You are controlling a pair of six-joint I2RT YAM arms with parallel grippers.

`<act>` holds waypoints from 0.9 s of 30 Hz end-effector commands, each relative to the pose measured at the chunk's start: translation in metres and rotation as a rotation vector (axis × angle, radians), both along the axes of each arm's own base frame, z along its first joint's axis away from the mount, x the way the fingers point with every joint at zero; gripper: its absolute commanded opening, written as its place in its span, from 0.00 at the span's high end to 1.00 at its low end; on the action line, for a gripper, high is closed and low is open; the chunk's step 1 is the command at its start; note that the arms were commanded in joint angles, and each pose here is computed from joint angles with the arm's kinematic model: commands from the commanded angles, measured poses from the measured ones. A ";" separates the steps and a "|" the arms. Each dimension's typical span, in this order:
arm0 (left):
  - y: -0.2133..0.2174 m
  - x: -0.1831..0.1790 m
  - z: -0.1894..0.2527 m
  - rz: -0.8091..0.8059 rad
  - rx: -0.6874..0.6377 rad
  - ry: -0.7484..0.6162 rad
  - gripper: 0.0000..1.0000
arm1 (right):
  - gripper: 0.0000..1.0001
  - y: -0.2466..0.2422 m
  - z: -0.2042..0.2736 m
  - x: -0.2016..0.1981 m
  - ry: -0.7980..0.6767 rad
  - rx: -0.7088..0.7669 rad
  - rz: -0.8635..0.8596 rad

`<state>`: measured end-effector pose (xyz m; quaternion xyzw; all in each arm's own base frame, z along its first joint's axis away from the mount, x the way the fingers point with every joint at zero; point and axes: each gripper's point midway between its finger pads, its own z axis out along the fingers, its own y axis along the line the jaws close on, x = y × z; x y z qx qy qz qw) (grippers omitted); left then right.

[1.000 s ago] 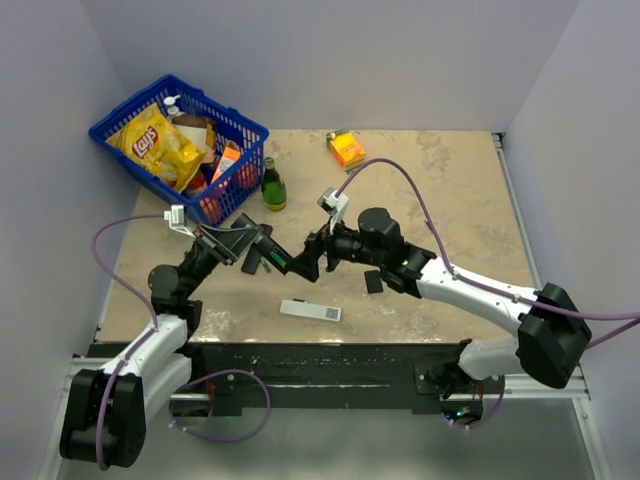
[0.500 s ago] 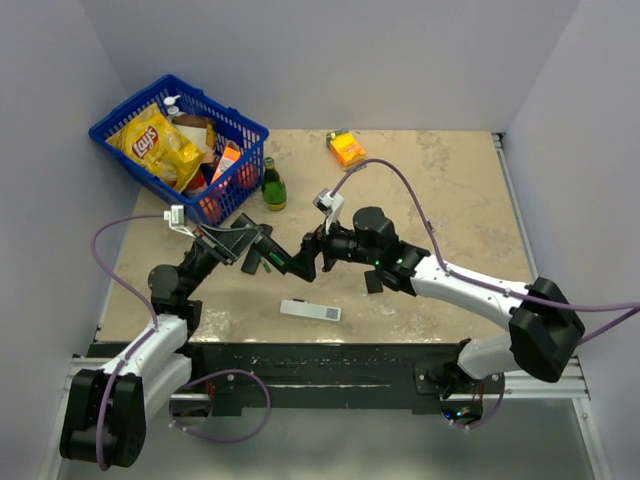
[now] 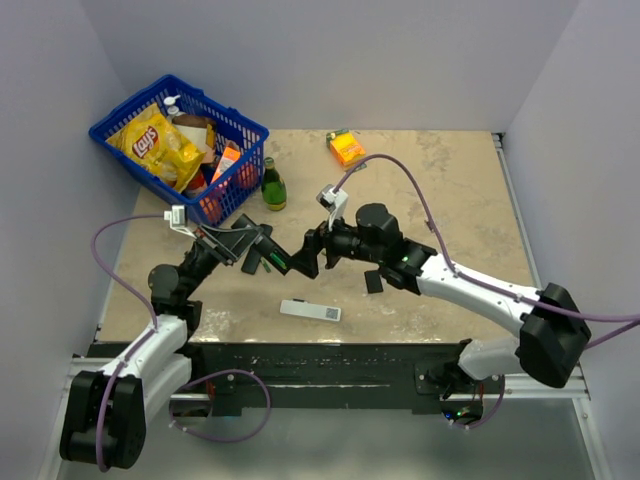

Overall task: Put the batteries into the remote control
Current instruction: Adjust the battery in the remote control.

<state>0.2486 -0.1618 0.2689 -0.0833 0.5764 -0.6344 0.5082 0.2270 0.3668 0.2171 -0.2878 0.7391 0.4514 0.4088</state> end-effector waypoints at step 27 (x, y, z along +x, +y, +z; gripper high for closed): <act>0.003 0.022 0.001 0.074 0.132 -0.014 1.00 | 0.76 0.041 0.052 0.006 -0.210 -0.145 -0.097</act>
